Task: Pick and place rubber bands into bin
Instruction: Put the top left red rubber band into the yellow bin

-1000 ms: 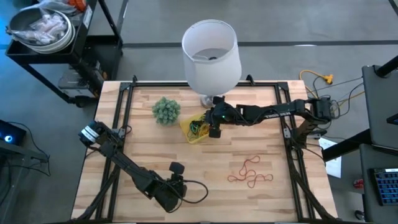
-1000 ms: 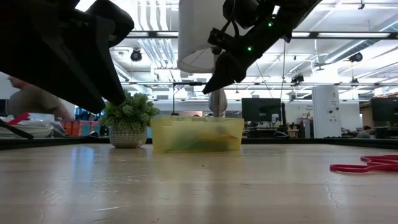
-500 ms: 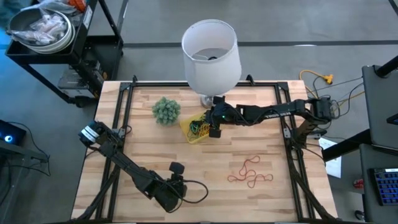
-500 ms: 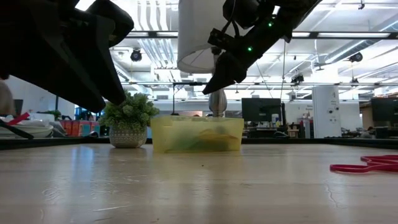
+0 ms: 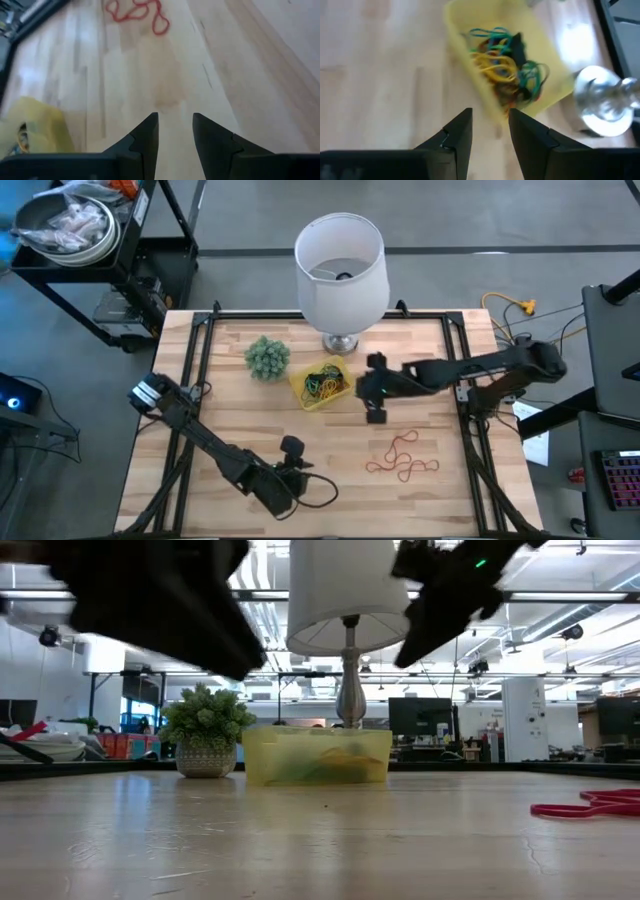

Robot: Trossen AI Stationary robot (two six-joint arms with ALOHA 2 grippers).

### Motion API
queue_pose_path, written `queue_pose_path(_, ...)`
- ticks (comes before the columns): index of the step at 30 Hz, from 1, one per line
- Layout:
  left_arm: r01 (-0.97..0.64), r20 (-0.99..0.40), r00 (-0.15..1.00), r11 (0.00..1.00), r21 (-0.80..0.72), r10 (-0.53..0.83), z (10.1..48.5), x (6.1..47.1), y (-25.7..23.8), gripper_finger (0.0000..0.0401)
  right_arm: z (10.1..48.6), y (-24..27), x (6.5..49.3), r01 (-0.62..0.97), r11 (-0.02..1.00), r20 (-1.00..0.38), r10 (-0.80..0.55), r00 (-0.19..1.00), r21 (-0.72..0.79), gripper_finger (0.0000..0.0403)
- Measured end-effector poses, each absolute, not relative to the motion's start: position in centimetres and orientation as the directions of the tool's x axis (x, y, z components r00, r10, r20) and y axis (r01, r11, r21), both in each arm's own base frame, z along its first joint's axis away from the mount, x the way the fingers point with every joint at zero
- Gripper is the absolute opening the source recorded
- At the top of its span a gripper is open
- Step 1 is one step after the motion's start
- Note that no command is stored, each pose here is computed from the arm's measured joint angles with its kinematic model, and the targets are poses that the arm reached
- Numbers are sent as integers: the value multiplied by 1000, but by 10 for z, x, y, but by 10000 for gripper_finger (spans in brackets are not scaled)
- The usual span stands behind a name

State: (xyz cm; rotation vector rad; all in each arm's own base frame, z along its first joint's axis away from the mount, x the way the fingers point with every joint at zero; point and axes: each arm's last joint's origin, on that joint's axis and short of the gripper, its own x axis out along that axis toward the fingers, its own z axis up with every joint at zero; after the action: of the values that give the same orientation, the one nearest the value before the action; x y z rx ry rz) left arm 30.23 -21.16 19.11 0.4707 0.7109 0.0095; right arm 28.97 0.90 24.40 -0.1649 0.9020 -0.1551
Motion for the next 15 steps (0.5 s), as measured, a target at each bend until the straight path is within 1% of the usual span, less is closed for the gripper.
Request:
queue_pose_path(6,140,-561,810,874,464,168,199,322,-196,105,250,46,250,59,989,-748,-142,648,-136,114)
queue_pose_path(10,192,-540,837,877,440,87,204,338,-184,105,243,68,221,76,992,-728,-127,673,-102,110)
queue_pose_path(15,262,-519,854,888,378,-30,207,356,-165,105,223,89,186,104,993,-723,-109,683,-52,109)
